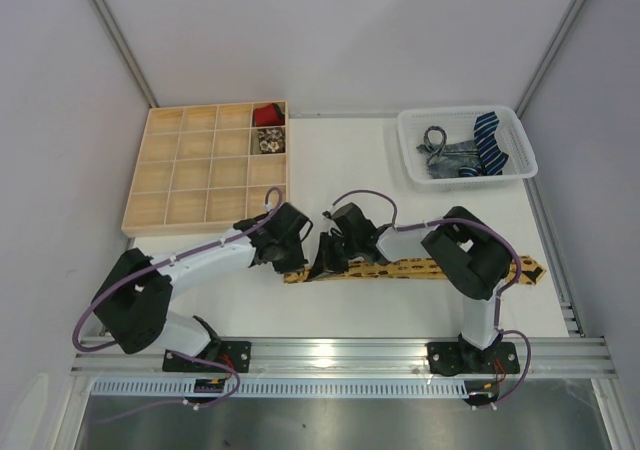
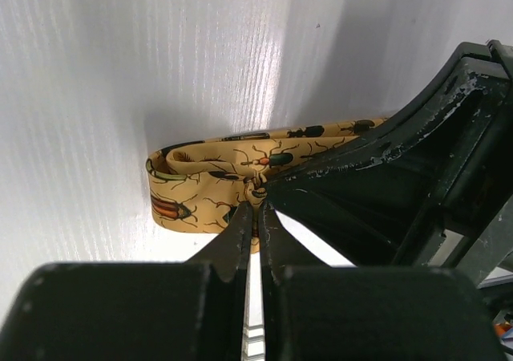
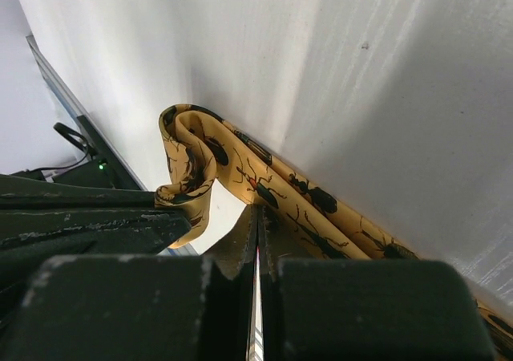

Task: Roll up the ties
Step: Roll the tie

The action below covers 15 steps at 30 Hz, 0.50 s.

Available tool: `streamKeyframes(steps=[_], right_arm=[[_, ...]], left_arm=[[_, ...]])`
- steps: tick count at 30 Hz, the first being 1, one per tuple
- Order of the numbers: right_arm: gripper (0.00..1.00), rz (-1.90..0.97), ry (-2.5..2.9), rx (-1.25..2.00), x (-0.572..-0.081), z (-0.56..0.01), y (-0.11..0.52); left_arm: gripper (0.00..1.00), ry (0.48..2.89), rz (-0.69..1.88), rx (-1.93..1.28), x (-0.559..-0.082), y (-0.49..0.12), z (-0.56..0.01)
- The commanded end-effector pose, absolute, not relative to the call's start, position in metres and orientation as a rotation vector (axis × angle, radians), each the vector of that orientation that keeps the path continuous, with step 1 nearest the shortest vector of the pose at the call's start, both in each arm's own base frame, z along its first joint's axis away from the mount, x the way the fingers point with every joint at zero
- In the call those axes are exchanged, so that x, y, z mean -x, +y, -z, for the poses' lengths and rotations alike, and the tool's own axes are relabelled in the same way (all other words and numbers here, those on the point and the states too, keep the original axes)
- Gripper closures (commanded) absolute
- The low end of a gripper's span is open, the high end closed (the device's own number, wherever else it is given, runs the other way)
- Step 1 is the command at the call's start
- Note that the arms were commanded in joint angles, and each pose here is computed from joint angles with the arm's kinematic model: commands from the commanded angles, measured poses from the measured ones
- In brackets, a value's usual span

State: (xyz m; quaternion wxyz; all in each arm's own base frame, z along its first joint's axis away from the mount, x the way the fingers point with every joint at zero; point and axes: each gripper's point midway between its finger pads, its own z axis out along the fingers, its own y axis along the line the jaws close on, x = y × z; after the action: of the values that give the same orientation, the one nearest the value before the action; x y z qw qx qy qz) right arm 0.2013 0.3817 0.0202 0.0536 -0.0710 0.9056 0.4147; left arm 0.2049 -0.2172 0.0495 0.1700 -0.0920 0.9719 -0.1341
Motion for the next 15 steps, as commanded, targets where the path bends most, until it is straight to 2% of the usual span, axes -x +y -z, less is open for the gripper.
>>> streamKeyframes(steps=[1,15], right_arm=[[1.00,-1.266,2.758,0.165,-0.200,-0.017,0.374],[1.00,-1.395,2.564,0.104,-0.207,-0.064,0.365]], left_arm=[[1.00,2.717,0.442,0.283,-0.216,-0.233,-0.060],[1.00,2.739,0.453,0.273,-0.214,-0.237,-0.047]])
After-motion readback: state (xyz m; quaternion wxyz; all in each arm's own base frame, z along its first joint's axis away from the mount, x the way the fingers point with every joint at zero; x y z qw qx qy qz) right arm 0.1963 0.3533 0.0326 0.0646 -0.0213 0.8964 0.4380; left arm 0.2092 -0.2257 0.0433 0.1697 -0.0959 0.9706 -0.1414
